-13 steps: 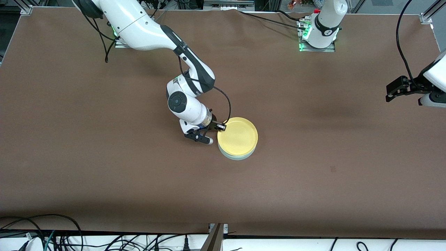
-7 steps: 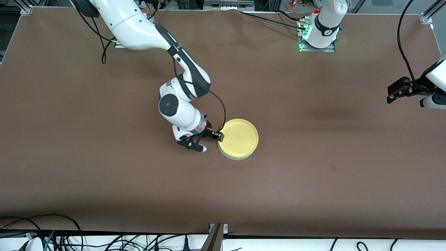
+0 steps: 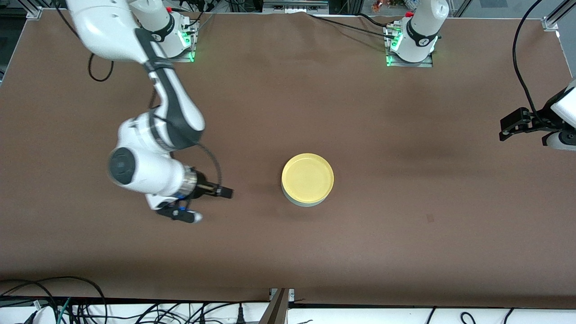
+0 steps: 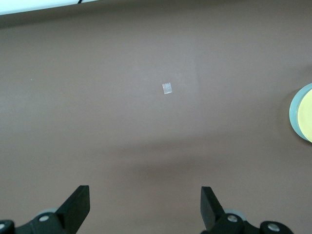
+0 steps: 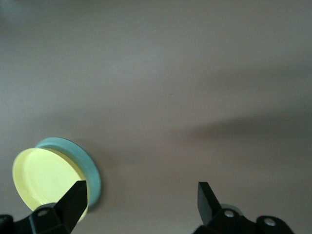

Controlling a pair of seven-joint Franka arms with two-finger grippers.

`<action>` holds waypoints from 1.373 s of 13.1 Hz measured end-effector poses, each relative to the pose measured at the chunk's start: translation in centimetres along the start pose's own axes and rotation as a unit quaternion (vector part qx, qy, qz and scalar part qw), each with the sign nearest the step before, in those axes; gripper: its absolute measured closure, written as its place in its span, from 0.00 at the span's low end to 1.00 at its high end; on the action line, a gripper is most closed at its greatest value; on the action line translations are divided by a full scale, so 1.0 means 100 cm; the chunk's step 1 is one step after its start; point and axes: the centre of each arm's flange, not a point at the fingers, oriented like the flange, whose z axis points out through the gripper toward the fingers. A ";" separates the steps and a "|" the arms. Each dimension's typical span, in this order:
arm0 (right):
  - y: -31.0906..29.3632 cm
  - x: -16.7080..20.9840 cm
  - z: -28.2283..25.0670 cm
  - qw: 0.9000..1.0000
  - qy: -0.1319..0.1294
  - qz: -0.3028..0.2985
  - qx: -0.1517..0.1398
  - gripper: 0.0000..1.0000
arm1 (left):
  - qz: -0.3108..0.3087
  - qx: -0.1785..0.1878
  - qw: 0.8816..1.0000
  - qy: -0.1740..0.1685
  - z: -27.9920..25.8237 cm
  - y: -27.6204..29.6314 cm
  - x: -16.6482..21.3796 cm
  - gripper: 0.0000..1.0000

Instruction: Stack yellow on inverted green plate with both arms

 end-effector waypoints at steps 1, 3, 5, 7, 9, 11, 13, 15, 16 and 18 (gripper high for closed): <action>0.023 0.004 -0.017 1.000 -0.015 -0.006 -0.005 0.00 | 0.003 0.000 1.000 -0.004 0.003 0.003 0.001 0.00; 0.070 0.011 -0.050 0.999 -0.033 -0.023 -0.021 0.00 | 0.005 -0.001 1.000 -0.018 0.017 0.006 0.007 0.00; 0.115 0.014 -0.088 0.996 -0.034 -0.059 -0.049 0.00 | 0.005 -0.002 0.999 -0.032 0.029 0.006 0.009 0.00; 0.151 0.005 -0.133 0.992 -0.033 -0.079 -0.091 0.00 | 0.001 -0.001 0.999 -0.033 0.030 0.002 0.010 0.00; 0.173 -0.012 -0.179 0.988 -0.021 -0.097 -0.116 0.00 | -0.007 0.000 1.000 -0.028 0.024 -0.007 0.009 0.00; 0.190 -0.037 -0.213 0.986 -0.013 -0.113 -0.123 0.00 | -0.012 0.000 0.999 -0.031 0.023 -0.013 0.007 0.00; 0.198 -0.066 -0.236 0.985 -0.018 -0.115 -0.130 0.00 | -0.014 -0.002 0.999 -0.044 0.025 -0.015 0.004 0.00; 0.198 -0.090 -0.248 0.984 -0.028 -0.115 -0.133 0.00 | -0.015 -0.003 0.999 -0.047 0.025 -0.017 0.003 0.00; 0.199 -0.098 -0.255 0.983 -0.029 -0.114 -0.140 0.00 | -0.017 -0.002 0.999 -0.047 0.025 -0.019 0.003 0.00; 0.203 -0.108 -0.272 0.983 -0.015 -0.112 -0.145 0.00 | -0.018 -0.002 0.999 -0.048 0.025 -0.020 0.002 0.00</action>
